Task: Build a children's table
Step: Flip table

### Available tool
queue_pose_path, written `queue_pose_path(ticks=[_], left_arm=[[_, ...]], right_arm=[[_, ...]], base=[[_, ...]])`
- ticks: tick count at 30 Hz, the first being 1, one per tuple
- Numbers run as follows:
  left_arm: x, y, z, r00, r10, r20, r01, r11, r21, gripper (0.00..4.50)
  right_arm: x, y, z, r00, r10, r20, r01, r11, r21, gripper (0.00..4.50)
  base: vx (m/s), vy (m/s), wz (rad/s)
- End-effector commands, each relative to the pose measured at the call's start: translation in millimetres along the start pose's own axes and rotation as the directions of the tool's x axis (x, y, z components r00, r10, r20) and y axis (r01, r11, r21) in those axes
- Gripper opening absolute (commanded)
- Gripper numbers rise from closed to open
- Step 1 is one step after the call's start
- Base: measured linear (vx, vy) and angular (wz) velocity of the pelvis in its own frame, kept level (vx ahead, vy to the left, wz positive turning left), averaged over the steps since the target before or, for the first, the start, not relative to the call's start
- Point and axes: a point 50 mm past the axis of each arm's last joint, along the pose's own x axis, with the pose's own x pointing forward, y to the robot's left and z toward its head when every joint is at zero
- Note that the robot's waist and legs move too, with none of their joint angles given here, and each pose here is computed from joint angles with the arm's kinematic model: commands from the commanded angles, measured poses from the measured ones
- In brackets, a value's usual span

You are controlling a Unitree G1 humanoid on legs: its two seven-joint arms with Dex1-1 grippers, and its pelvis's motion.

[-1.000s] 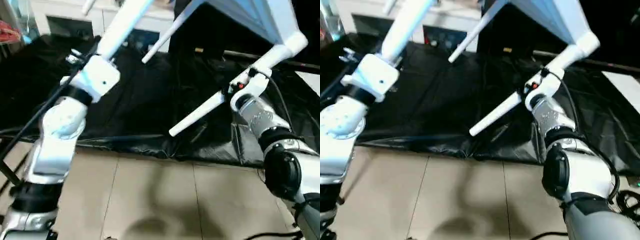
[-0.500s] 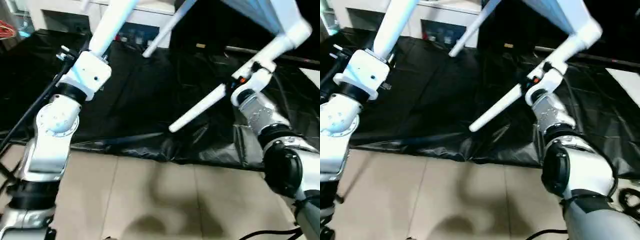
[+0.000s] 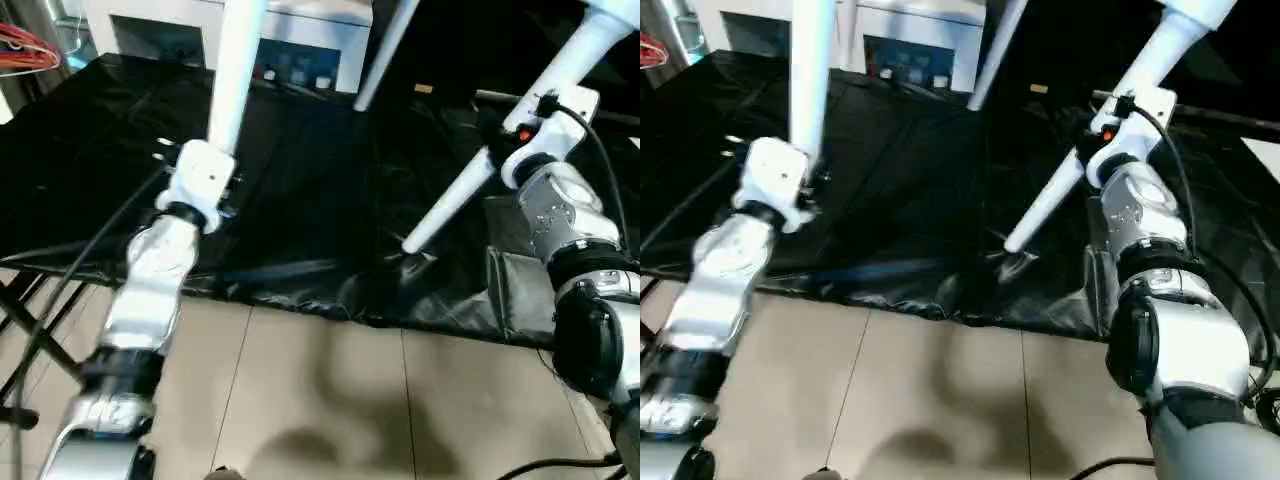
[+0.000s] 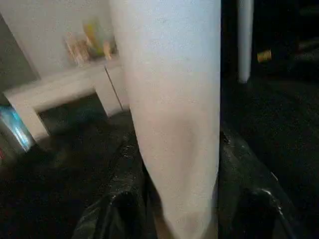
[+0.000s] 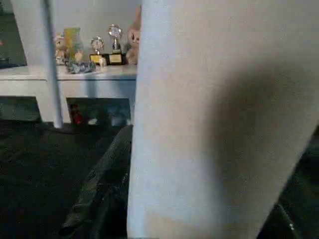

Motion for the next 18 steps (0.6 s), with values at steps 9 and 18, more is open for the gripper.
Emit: queue_pose_path(ticks=[9, 18], left_arm=[[2.0, -11.8, -43.0, 0.98, -0.07, -0.184, 0.091, 0.99, 0.108, 1.54], [-3.1, -8.4, -51.4, 0.979, -0.054, -0.195, 0.071, 0.994, 0.081, 2.25]], right_arm=[[-23.6, 51.2, -13.2, 0.991, 0.132, 0.009, -0.129, 0.982, -0.135, 1.64], [-31.7, 58.0, -28.0, 0.984, 0.165, -0.073, -0.174, 0.973, -0.152, 2.34]], base=[[0.0, 0.0, 0.0], [0.0, 0.0, 0.0]])
